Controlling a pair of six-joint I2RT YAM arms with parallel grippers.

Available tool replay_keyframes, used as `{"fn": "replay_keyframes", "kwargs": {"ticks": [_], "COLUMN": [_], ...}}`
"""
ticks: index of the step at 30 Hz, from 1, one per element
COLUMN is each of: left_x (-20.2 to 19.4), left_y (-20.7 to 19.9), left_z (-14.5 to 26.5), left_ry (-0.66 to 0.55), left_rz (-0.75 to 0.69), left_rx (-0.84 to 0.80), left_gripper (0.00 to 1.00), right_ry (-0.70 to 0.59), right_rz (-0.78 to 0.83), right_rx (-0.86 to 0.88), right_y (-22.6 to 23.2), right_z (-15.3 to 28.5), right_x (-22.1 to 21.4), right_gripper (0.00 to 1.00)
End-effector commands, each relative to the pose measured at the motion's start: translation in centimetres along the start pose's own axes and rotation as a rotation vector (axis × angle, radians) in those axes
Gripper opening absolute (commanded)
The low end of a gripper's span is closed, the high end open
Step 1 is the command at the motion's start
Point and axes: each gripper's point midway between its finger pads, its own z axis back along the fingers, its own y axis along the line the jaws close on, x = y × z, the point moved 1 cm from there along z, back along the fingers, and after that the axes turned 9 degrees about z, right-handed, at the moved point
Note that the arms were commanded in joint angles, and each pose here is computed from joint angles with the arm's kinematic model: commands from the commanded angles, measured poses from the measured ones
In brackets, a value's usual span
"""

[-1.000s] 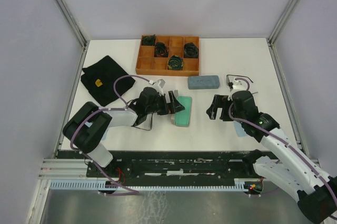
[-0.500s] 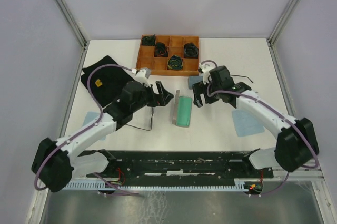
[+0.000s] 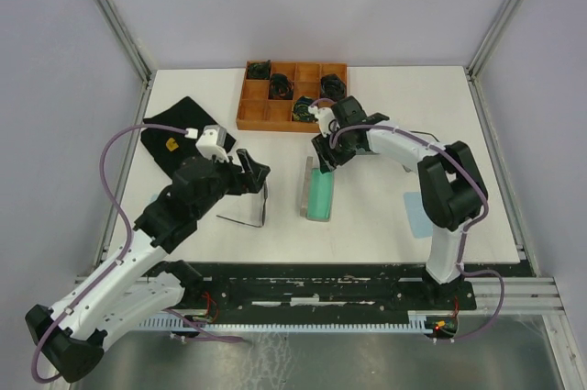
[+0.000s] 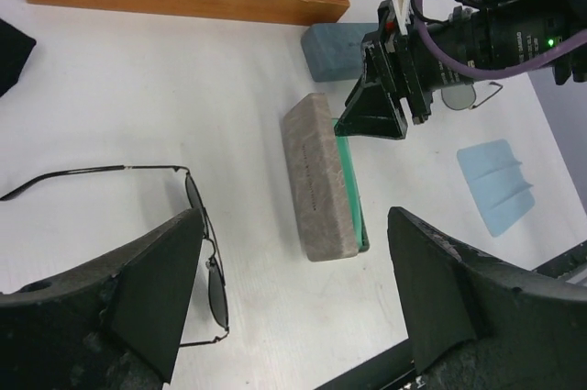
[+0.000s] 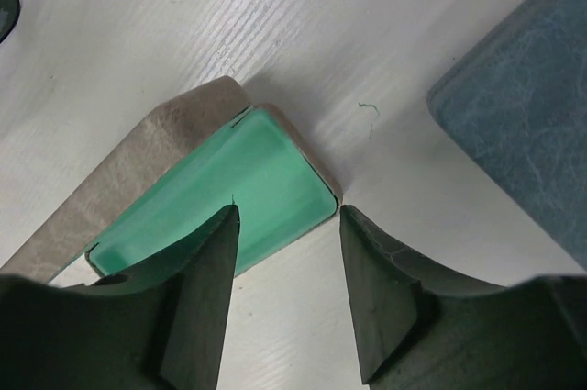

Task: Organize the sunglasses
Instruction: Adjust the sunglasses case at the center of the board.

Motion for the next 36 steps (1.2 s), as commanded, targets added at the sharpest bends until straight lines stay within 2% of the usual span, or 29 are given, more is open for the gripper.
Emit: {"fn": "replay_keyframes", "kwargs": {"ticks": [1, 13, 17, 27, 30, 33, 36], "left_x": [1.5, 1.2, 1.2, 1.5, 1.5, 1.5, 1.2], "left_y": [0.6, 1.0, 1.2, 1.3, 1.5, 1.7, 1.9], "left_z": [1.0, 0.9, 1.0, 1.2, 1.3, 1.3, 1.2], "left_ry": [-0.037, -0.033, -0.036, -0.05, -0.054, -0.056, -0.054], "left_rz": [-0.059, -0.081, -0.083, -0.079, -0.077, -0.072, -0.064], "left_rx": [0.044, 0.057, 0.063, 0.07, 0.075, 0.085, 0.092], "left_gripper": [0.86, 0.81, 0.81, 0.8, 0.8, 0.8, 0.8], "right_ry": [-0.006, 0.069, 0.085, 0.052, 0.01, -0.041, -0.088], "right_rz": [0.054, 0.045, 0.037, -0.013, -0.076, -0.152, -0.254], "right_rx": [0.041, 0.067, 0.057, 0.033, -0.015, -0.081, -0.14], "right_y": [-0.1, -0.5, -0.8, -0.7, -1.0, -1.7, -2.3], "right_z": [-0.6, -3.1, -3.5, -3.2, -3.1, -3.1, -3.1], "right_x": [1.6, 0.2, -0.1, 0.3, 0.5, 1.2, 1.6], "right_gripper": [0.55, 0.47, 0.42, 0.22, 0.18, 0.08, 0.02]}}
